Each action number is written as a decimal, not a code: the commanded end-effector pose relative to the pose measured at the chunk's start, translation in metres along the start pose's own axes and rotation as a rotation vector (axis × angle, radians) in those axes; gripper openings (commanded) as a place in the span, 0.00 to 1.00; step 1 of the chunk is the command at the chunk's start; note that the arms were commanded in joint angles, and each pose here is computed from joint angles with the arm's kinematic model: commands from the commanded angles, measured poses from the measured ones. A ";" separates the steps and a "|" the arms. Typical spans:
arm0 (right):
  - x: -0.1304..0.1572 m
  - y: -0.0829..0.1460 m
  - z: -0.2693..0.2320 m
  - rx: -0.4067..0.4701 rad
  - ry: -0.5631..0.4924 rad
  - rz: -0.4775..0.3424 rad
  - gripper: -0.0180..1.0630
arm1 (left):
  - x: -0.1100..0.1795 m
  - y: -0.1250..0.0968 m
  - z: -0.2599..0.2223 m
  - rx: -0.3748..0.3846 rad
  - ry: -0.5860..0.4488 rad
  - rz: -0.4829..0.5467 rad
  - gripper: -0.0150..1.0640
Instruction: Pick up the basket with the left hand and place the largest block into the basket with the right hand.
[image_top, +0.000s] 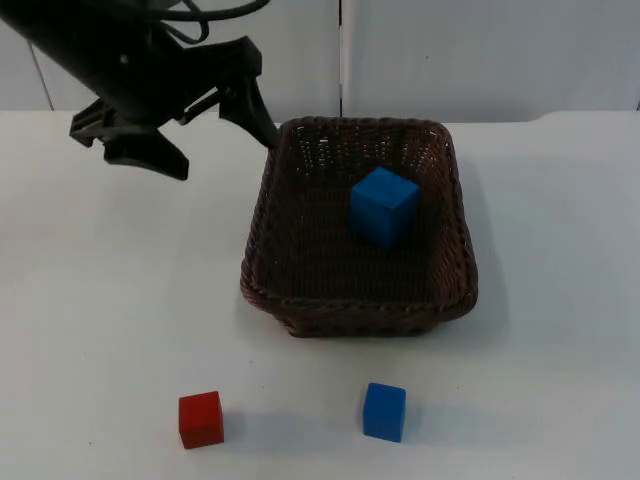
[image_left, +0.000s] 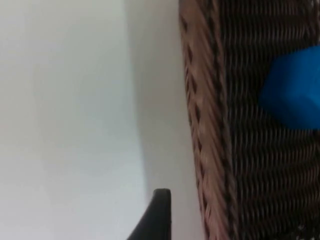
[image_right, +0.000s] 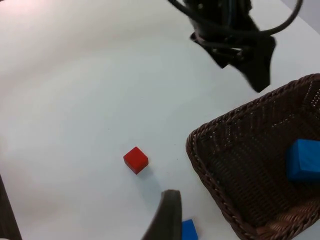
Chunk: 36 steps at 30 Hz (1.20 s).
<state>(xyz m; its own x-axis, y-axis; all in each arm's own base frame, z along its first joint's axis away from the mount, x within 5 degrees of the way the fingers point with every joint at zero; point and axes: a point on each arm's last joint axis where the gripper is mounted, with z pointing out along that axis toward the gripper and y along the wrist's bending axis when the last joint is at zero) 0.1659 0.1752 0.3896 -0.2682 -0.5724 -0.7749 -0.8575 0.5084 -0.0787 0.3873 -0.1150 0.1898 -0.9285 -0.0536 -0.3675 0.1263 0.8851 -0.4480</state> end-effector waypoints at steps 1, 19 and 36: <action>-0.001 0.001 -0.002 0.006 -0.021 -0.002 0.70 | 0.006 -0.002 -0.007 -0.008 -0.010 0.015 0.80; -0.004 0.000 -0.002 0.013 -0.060 0.060 0.70 | 0.072 -0.050 -0.064 0.024 -0.055 0.193 0.80; 0.045 0.015 -0.027 0.045 -0.130 0.080 0.70 | 0.108 -0.060 -0.133 0.042 -0.248 0.285 0.80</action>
<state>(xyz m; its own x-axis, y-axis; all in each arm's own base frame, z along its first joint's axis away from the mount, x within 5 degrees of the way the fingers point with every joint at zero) 0.1377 0.1464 0.3713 -0.2792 -0.4725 -0.8359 -0.8187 0.5720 -0.0499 0.2402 -0.1152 0.2800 -0.7717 0.0778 -0.6312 0.3724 0.8598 -0.3493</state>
